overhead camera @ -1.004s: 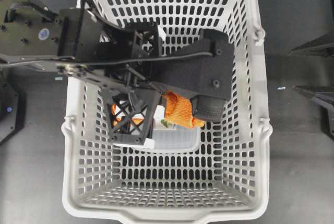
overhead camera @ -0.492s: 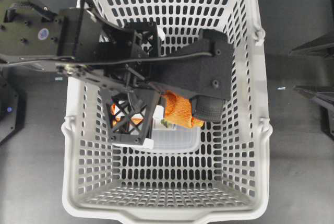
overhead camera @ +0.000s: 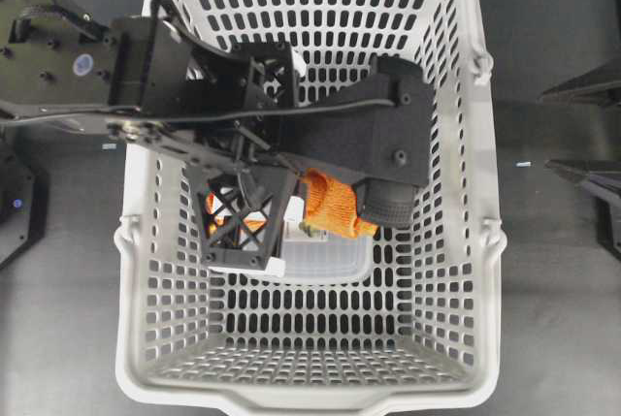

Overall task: Pick up the orange cloth from the shopping basket with the left arm.
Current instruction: 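Lift the orange cloth upward out of the basket with the left gripper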

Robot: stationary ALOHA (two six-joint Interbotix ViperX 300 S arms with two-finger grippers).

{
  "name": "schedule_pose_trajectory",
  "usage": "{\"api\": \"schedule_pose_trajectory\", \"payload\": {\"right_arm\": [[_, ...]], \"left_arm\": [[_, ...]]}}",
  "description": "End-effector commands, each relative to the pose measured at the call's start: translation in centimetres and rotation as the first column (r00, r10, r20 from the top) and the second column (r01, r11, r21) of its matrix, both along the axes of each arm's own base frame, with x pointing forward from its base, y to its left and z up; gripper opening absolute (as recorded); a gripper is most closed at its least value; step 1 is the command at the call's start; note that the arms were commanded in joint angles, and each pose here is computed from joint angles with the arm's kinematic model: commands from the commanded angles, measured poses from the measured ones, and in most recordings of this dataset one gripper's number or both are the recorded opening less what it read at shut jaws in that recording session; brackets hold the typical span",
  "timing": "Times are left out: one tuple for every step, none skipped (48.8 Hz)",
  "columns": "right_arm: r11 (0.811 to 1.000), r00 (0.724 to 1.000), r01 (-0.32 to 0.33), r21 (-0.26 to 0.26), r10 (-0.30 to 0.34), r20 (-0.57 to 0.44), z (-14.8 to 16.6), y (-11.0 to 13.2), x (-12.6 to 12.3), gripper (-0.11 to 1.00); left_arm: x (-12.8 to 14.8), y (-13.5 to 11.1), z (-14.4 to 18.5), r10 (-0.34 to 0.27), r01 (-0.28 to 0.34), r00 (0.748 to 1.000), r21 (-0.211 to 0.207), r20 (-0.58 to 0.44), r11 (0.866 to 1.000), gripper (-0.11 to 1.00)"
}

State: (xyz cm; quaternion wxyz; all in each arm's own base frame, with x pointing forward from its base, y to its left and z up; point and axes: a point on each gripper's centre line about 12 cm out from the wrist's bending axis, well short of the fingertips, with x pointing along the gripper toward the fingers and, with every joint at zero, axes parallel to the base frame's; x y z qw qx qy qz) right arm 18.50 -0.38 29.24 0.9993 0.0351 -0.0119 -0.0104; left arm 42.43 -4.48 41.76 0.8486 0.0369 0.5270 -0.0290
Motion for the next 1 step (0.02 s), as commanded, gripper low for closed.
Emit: {"api": "schedule_pose_trajectory", "payload": {"right_arm": [[1.0, 1.0, 0.001, 0.001, -0.001, 0.008, 0.29, -0.01, 0.1, 0.78]], "left_arm": [[-0.46, 0.09, 0.94, 0.0, 0.0, 1.0, 0.001, 0.026, 1.0, 0.16]]}}
